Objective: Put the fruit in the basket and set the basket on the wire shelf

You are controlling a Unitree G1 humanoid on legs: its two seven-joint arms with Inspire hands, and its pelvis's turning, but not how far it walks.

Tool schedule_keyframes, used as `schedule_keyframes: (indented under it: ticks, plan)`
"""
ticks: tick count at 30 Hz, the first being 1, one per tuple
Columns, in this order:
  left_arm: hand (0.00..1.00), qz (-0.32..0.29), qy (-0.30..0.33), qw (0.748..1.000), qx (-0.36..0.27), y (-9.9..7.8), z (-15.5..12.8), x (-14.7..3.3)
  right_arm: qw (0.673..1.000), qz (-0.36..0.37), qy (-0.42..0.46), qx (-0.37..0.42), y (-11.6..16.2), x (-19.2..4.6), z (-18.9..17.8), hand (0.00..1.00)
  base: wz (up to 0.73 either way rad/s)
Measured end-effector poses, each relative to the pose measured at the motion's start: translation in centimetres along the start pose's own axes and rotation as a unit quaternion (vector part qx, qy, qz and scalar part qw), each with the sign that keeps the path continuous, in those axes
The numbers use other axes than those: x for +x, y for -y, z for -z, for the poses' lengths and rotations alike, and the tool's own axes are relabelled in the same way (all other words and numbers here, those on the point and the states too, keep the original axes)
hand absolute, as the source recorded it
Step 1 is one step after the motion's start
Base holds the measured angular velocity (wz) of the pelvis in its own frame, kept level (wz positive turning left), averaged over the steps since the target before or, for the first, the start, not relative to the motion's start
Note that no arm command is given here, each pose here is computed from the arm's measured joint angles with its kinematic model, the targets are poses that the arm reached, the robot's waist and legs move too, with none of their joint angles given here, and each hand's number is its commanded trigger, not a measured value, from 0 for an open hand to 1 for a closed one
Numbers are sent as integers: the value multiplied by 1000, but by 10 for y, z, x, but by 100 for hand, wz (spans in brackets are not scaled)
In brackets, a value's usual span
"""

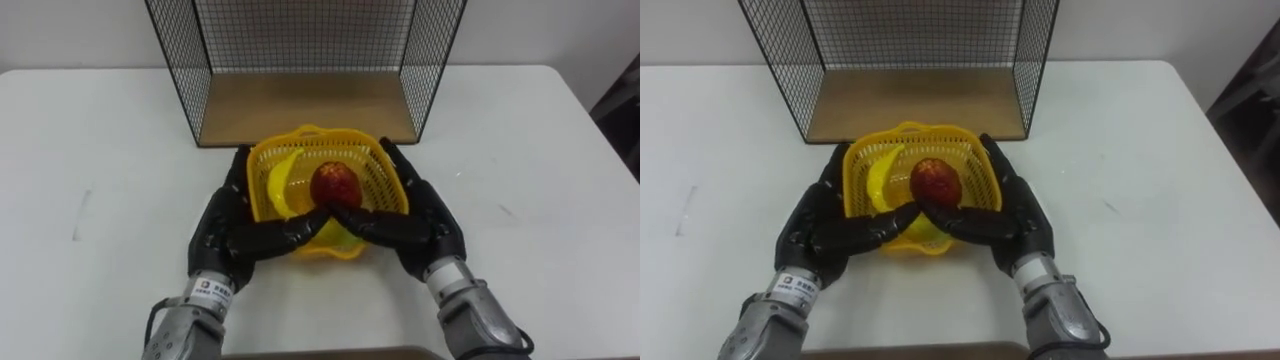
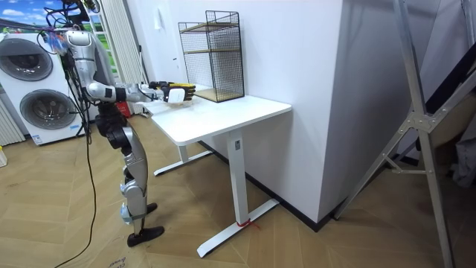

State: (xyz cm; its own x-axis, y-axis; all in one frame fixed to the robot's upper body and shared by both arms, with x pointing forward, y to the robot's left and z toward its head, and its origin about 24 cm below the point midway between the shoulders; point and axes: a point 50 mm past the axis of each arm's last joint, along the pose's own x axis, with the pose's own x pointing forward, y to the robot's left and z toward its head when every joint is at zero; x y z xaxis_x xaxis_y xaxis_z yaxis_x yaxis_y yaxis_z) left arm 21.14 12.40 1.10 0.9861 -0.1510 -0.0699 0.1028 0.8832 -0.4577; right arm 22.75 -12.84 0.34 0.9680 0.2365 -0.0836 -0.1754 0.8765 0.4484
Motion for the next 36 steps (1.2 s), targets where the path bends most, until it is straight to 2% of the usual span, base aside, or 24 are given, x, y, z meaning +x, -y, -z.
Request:
schedule_keyframes:
  ticks: [6, 11, 17, 33, 36]
  plan:
    - [0, 1, 21, 1000, 0, 4, -9, 8, 1000, 10, 20, 7, -8, 6, -6, 0, 0]
    - [0, 14, 68, 998, -12, 18, -27, 15, 997, 1, 76, 5, -19, 7, -29, 0, 0]
    - [0, 8, 96, 995, -40, 29, -34, 19, 994, 1, 111, 16, -25, 9, -38, 0, 0]
    - [0, 5, 103, 994, -44, 30, -36, 19, 993, 1, 120, 23, -28, 11, -41, 0, 2]
    - [0, 2, 104, 994, -45, 30, -36, 19, 992, 2, 121, 47, -28, 12, -41, 0, -1]
